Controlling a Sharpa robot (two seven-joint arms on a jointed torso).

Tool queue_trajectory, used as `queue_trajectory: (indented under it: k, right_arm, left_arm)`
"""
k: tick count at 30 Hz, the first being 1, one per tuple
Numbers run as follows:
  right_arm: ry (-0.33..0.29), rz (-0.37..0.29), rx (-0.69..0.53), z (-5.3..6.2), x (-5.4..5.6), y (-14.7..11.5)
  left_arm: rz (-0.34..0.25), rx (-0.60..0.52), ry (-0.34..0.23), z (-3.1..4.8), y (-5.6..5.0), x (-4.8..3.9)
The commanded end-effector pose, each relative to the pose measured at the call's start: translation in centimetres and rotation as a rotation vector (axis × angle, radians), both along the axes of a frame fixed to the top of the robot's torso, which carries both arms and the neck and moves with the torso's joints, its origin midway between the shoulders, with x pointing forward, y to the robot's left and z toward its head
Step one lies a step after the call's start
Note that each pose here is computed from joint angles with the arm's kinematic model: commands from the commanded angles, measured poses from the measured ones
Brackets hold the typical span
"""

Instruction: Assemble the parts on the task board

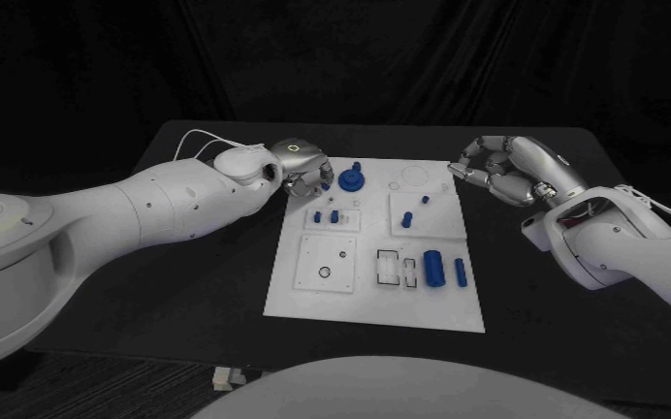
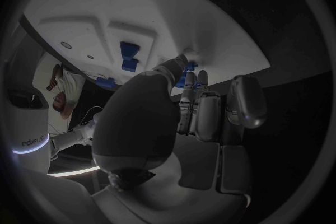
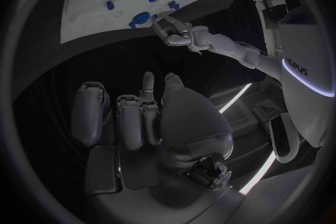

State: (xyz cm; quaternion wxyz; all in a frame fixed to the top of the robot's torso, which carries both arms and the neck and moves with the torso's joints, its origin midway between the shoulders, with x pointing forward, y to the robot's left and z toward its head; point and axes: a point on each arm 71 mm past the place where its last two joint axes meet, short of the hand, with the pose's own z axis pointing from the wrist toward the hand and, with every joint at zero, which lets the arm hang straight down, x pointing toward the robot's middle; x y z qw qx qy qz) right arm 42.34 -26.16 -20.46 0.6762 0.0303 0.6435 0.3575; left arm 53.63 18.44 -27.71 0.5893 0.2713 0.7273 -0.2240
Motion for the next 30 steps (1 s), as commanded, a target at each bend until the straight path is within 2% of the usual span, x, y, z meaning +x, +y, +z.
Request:
queue_trajectory:
  k: [1, 30]
  right_arm:
    - [0.010, -0.007, -0.006, -0.13, -0.02, -0.03]
    - [0.017, -0.008, -0.007, -0.13, -0.13, -0.10]
  left_arm:
    - [-0.012, -0.001, 0.019, -0.19, -0.21, -0.05]
    - [0.002, 0.030, 0.062, -0.93, -0.85, 0.24]
